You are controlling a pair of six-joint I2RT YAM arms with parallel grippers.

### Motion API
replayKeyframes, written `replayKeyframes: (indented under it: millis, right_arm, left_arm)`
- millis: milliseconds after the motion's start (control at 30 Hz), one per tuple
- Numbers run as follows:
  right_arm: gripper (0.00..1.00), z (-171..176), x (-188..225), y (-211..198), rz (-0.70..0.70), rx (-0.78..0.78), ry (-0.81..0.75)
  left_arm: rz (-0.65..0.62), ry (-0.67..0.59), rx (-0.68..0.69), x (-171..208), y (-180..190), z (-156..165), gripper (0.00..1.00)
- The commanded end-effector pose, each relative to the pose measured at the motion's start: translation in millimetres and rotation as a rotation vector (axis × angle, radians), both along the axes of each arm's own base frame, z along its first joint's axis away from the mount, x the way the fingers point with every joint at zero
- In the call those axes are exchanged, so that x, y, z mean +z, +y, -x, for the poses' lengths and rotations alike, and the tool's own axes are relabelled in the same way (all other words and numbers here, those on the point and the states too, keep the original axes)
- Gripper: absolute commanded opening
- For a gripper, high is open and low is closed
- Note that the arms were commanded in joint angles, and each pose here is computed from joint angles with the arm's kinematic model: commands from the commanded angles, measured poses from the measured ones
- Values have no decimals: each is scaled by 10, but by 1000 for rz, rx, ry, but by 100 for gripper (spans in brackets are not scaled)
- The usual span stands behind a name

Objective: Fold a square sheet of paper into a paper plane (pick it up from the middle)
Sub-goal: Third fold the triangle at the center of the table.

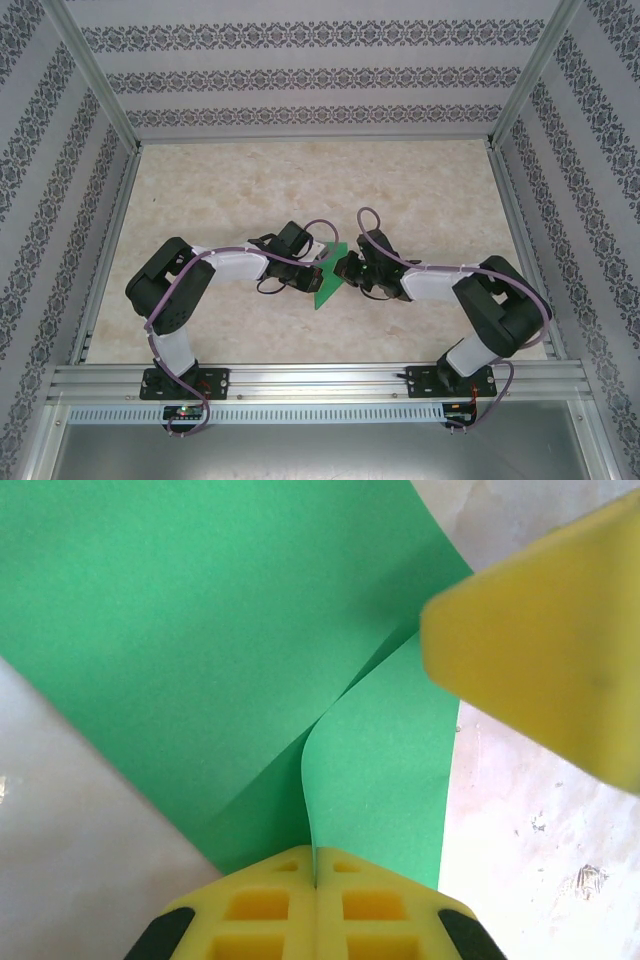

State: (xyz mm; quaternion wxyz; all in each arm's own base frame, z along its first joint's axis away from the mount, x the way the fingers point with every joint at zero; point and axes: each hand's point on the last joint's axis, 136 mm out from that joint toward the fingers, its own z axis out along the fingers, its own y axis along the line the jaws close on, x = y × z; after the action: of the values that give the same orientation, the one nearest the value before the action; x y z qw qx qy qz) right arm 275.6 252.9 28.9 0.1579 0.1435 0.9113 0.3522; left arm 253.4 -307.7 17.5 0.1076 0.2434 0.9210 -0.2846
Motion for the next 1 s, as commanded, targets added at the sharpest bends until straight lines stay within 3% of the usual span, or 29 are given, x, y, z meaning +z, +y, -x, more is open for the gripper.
replayKeyframes:
  millis: [0,100,367,667,767,967]
  right_arm:
    - [6,32,-219,-28,36,27,33]
    - [6,71,-335,-50,53,29,66]
    - [7,-136,116,-80,38,25,-31]
    - [6,-27,-370,-189,55,23,73]
    - [6,-31,-368,-188,55,26,73]
    - [6,-100,-145,-222,88,33,29]
  left_arm:
    - [-138,94,-6,-364,235,242,1]
    - [-139,95,-7,-367,237,249,1]
    - [-147,95,-5,-378,257,256,1]
    - [-148,84,-2,-341,232,211,2]
    - [-131,67,17,-235,204,162,6]
    - [-114,-32,82,198,196,-42,23]
